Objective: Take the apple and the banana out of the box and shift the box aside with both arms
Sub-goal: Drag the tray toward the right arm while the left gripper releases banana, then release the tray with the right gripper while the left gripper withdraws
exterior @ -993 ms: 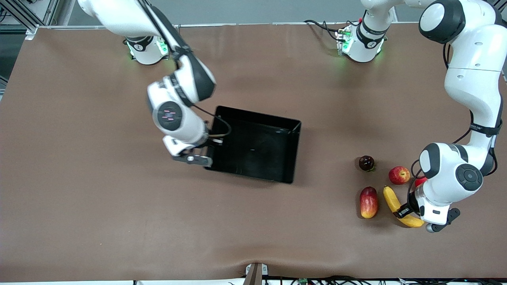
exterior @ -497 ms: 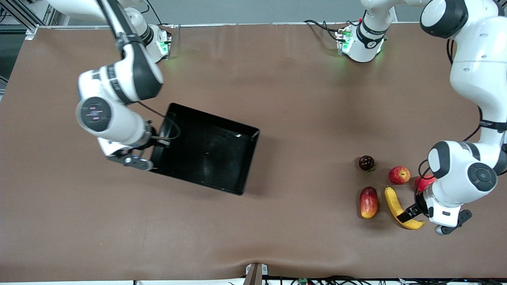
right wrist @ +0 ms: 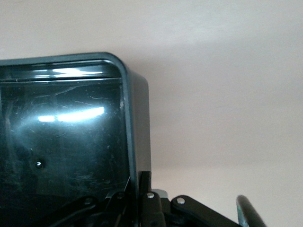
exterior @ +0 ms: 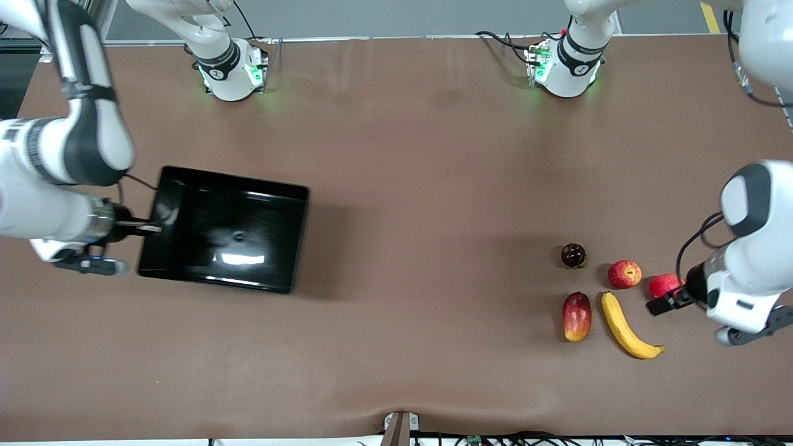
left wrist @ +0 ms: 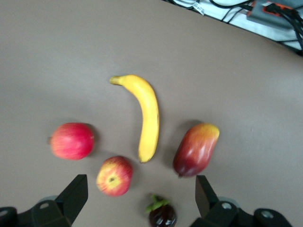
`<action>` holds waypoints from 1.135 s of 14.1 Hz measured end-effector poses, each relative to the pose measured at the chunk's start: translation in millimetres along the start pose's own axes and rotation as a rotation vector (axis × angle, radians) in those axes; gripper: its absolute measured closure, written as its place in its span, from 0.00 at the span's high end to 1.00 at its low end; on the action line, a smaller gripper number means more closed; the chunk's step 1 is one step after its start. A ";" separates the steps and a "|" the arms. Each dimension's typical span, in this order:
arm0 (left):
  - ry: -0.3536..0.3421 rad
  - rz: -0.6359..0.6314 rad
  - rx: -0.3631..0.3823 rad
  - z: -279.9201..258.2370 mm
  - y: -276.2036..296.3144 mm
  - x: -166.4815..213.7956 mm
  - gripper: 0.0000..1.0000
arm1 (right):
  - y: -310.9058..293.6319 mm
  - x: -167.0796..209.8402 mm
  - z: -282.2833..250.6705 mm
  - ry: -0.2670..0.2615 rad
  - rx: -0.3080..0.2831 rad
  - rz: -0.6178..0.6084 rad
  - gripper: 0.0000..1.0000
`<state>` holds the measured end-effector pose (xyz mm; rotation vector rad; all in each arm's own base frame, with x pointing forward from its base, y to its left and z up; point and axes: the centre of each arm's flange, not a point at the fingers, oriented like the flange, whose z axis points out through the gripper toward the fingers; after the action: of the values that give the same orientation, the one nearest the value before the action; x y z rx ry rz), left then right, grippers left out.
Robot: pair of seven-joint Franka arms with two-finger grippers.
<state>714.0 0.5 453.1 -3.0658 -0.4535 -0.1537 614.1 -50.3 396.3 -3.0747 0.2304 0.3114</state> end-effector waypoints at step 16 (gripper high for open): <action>-0.039 0.294 0.081 -208.4 19.9 -125.1 1.00 | 201.5 2.2 164.2 0.101 0.131 -0.097 0.05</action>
<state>581.4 -65.4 646.9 -3.0139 -0.0069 -0.0641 553.4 -240.4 229.7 -2.9627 0.1004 0.1319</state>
